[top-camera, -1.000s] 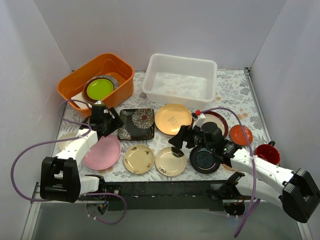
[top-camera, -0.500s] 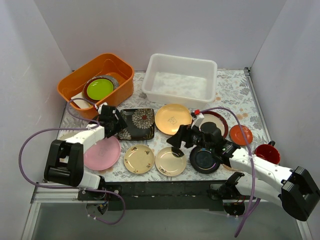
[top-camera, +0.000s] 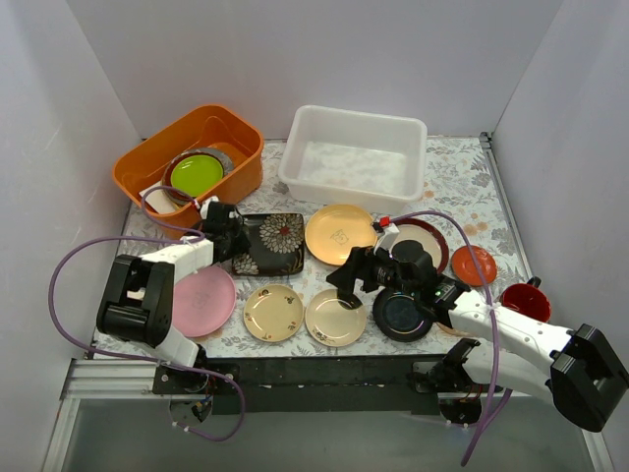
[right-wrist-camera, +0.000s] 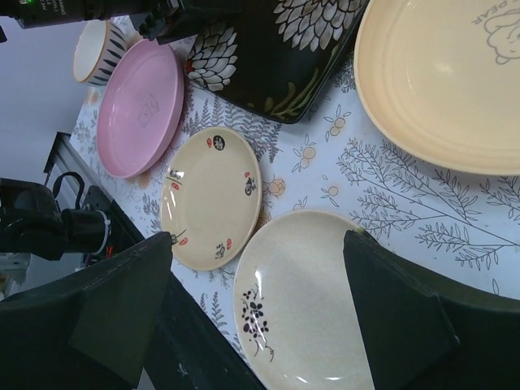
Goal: Place the plates into the plastic bin on the countertop
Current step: Pick up the plate at the center of the board, then place the plate in the plastic bin.
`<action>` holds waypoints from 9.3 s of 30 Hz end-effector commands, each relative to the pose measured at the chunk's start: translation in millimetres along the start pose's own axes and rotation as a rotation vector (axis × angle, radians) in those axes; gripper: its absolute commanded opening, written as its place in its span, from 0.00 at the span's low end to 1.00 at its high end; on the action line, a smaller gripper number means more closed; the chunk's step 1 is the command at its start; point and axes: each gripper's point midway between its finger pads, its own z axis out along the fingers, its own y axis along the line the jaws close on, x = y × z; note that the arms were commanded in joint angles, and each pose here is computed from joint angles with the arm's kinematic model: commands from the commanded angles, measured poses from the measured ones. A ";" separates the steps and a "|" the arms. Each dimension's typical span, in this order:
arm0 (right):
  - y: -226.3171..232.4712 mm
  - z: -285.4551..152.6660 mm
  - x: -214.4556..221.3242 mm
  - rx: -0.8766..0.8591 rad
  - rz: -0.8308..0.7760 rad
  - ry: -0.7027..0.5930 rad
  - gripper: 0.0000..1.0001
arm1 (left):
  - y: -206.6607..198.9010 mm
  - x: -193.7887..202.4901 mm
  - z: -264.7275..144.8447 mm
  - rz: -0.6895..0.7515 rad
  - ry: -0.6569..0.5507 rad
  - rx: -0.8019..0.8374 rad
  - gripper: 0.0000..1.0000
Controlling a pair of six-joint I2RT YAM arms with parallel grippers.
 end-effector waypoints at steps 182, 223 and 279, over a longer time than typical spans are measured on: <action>53.4 73.3 -46.2 -0.258 0.184 -0.047 0.75 | -88.6 -51.6 -220.8 -0.087 -0.217 0.628 0.00; 49.8 34.7 -132.1 -0.268 0.047 -0.204 0.01 | -105.3 -62.8 -249.4 -0.006 -0.271 0.741 0.49; -98.7 17.7 -361.6 0.231 -0.054 -0.545 0.01 | -78.3 5.0 -217.5 -0.031 -0.066 0.719 0.98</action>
